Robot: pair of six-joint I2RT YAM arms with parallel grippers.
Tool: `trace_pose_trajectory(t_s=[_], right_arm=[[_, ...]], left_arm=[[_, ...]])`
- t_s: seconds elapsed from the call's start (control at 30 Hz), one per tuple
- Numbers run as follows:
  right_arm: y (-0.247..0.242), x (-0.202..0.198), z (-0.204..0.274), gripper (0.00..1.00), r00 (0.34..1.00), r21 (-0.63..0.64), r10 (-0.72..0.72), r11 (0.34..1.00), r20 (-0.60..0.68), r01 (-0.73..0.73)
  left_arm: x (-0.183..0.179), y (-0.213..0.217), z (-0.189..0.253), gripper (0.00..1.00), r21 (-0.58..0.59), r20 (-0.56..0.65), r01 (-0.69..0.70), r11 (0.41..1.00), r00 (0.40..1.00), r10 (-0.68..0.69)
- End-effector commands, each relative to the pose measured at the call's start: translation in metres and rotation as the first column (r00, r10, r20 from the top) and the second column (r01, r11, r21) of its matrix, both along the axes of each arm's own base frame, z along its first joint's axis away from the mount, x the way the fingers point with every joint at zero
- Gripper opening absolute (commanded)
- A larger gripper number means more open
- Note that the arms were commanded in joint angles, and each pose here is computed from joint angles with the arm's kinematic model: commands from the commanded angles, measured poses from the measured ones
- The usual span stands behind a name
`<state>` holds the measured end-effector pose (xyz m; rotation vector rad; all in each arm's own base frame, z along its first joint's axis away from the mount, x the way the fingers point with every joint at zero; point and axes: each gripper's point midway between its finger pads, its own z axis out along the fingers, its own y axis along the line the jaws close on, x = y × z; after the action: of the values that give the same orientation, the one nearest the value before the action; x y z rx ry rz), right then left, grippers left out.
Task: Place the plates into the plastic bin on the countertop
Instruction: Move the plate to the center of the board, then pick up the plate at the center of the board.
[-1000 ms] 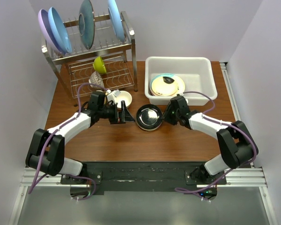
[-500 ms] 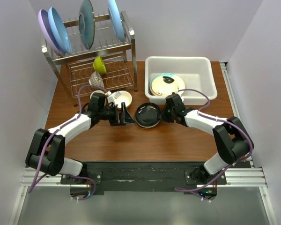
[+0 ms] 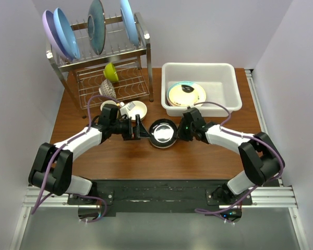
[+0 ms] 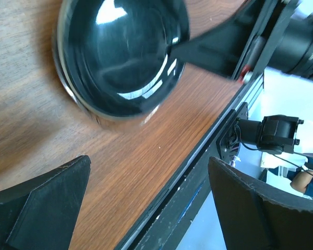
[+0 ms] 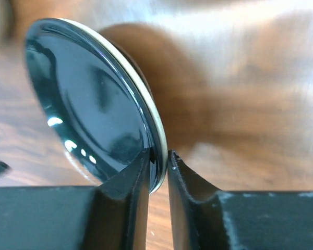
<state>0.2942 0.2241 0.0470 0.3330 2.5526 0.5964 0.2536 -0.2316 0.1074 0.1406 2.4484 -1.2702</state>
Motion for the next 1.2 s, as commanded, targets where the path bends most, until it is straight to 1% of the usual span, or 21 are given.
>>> trace_pose_trajectory(t_s=[0.0,0.03,0.07,0.13,0.17,0.27,0.43,0.47,0.57,0.9,1.03,1.07,1.17], right_arm=[[-0.006,-0.026,-0.007,0.27,0.998,-0.023,0.046,0.999,-0.037,-0.047],[-0.009,-0.028,-0.009,0.29,0.998,-0.029,0.038,0.999,-0.041,-0.04],[-0.01,-0.028,-0.006,0.33,0.999,-0.03,0.037,0.999,-0.034,-0.038],[-0.015,-0.027,-0.005,0.38,0.999,-0.046,0.023,0.999,-0.029,-0.024],[-0.015,-0.027,-0.003,0.41,0.999,-0.05,0.025,0.998,-0.023,-0.026],[-0.018,-0.024,0.004,0.44,1.0,-0.059,0.014,0.998,-0.003,-0.014],[-0.02,-0.017,0.017,0.44,0.999,-0.059,-0.003,0.998,0.041,0.005],[-0.021,-0.016,0.018,0.44,0.999,-0.065,-0.006,0.998,0.044,0.009],[-0.019,-0.012,0.022,0.43,0.998,-0.065,-0.007,0.998,0.057,0.011],[-0.016,0.001,0.026,0.39,0.996,-0.067,-0.02,0.997,0.089,0.026],[-0.012,0.006,0.027,0.37,0.996,-0.067,-0.015,0.998,0.093,0.021],[-0.012,0.007,0.028,0.36,0.995,-0.067,-0.016,0.997,0.094,0.023],[-0.01,0.009,0.026,0.35,0.996,-0.069,-0.012,0.997,0.092,0.018]], left_arm=[[0.008,-0.007,0.006,0.98,-0.022,0.028,-0.01,1.0,1.0,0.011],[0.011,-0.007,0.005,0.97,-0.014,0.033,-0.015,1.0,0.999,0.016],[0.011,-0.008,0.005,0.95,-0.008,0.037,-0.019,1.0,0.999,0.019],[0.017,-0.009,0.005,0.91,0.001,0.045,-0.028,1.0,0.999,0.028],[0.02,-0.01,0.006,0.87,0.008,0.052,-0.034,0.999,0.998,0.033],[0.026,-0.014,0.003,0.8,0.03,0.056,-0.034,0.999,0.998,0.032],[0.035,-0.022,-0.003,0.76,0.057,0.063,-0.043,0.997,0.997,0.04],[0.036,-0.026,-0.001,0.72,0.056,0.067,-0.039,0.998,0.997,0.035],[0.041,-0.031,-0.006,0.67,0.064,0.061,-0.04,0.997,0.997,0.036],[0.056,-0.023,-0.026,0.65,0.156,0.081,-0.116,0.981,0.991,0.104],[0.055,-0.025,-0.033,0.64,0.154,0.059,-0.105,0.983,0.994,0.097],[0.06,-0.03,-0.029,0.64,0.134,0.082,-0.104,0.986,0.992,0.093],[0.058,-0.037,-0.033,0.63,0.123,0.07,-0.078,0.989,0.995,0.07]])
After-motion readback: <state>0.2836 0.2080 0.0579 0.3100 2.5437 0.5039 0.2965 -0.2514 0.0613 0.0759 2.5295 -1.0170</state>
